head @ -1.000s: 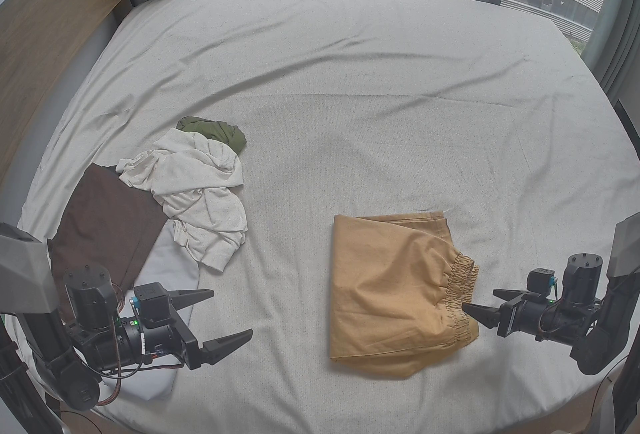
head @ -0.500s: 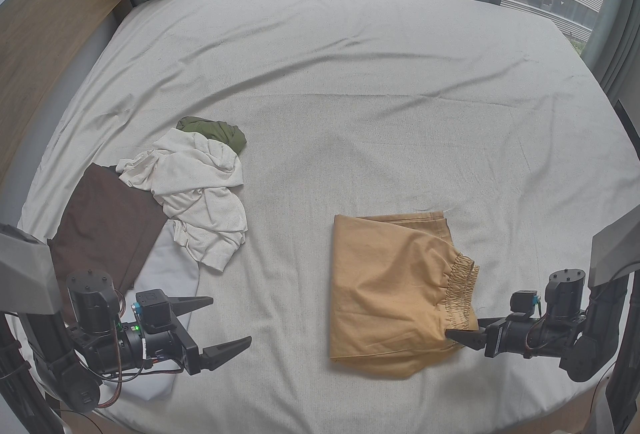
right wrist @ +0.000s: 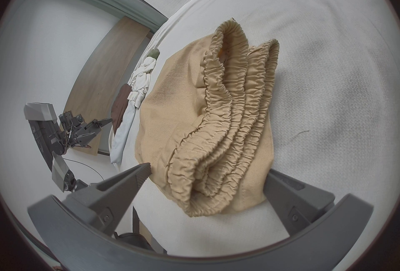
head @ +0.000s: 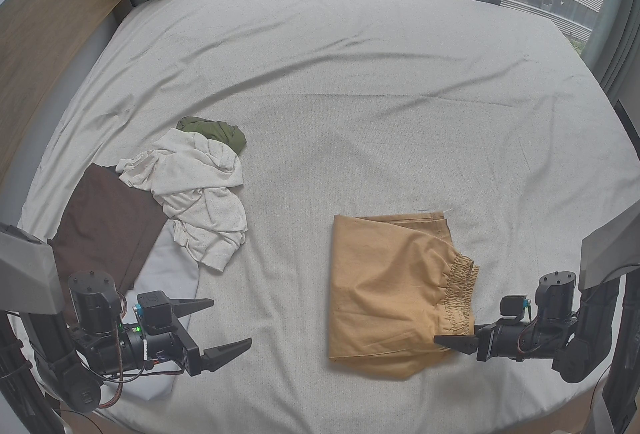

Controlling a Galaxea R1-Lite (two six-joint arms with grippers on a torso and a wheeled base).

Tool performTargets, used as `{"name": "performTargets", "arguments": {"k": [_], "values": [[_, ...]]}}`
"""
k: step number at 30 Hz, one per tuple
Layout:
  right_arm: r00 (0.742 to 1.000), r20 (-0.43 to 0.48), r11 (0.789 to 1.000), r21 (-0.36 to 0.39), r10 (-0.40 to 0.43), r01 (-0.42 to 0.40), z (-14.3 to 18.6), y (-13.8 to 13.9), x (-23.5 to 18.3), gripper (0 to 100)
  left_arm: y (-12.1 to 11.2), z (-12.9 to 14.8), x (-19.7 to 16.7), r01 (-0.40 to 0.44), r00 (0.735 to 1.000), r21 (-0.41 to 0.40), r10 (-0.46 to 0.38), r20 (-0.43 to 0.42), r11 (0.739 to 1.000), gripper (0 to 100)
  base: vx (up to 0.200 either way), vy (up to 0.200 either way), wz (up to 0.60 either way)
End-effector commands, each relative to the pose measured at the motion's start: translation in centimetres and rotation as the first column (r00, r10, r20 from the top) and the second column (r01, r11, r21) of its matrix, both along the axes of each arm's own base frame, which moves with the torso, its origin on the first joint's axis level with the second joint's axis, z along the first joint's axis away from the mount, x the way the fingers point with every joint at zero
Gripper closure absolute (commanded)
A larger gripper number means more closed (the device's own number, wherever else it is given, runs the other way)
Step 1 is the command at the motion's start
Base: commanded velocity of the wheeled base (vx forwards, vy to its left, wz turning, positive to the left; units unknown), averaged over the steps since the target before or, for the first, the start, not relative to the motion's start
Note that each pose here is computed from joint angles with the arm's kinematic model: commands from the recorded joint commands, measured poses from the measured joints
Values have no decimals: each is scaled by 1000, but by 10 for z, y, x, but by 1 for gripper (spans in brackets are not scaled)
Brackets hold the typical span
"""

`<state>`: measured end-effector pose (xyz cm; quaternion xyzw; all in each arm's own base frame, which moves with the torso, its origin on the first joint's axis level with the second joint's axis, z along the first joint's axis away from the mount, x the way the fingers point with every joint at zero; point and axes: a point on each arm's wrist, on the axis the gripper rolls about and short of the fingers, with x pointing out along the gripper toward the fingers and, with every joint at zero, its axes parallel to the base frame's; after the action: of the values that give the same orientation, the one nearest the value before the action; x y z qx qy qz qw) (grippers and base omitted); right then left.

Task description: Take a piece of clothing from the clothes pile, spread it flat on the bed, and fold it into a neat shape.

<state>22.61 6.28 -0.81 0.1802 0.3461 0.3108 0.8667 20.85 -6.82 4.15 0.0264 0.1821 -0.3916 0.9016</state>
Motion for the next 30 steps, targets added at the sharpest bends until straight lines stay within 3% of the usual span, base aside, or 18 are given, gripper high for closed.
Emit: {"name": "performTargets", "arguments": {"k": [1,24,25,30], "values": [[1000,-4,1000,22,1,-1,0,5,4,0,0,-1,0,-2,1000,1,2,-3,1000,0,0,0,0],[1000,-21,998,58,10,-9,-5,17,14,0,1,-1,-3,-1,1000,4,1,-11,1000,0,0,0,0],[1000,-21,998,58,10,-9,-5,17,14,100,1,-1,-3,-2,1000,5,2,-11,1000,0,0,0,0],[1000,-21,998,58,10,-9,-5,17,14,100,1,-1,-3,-2,1000,6,2,-14,1000,0,0,0,0]]}}
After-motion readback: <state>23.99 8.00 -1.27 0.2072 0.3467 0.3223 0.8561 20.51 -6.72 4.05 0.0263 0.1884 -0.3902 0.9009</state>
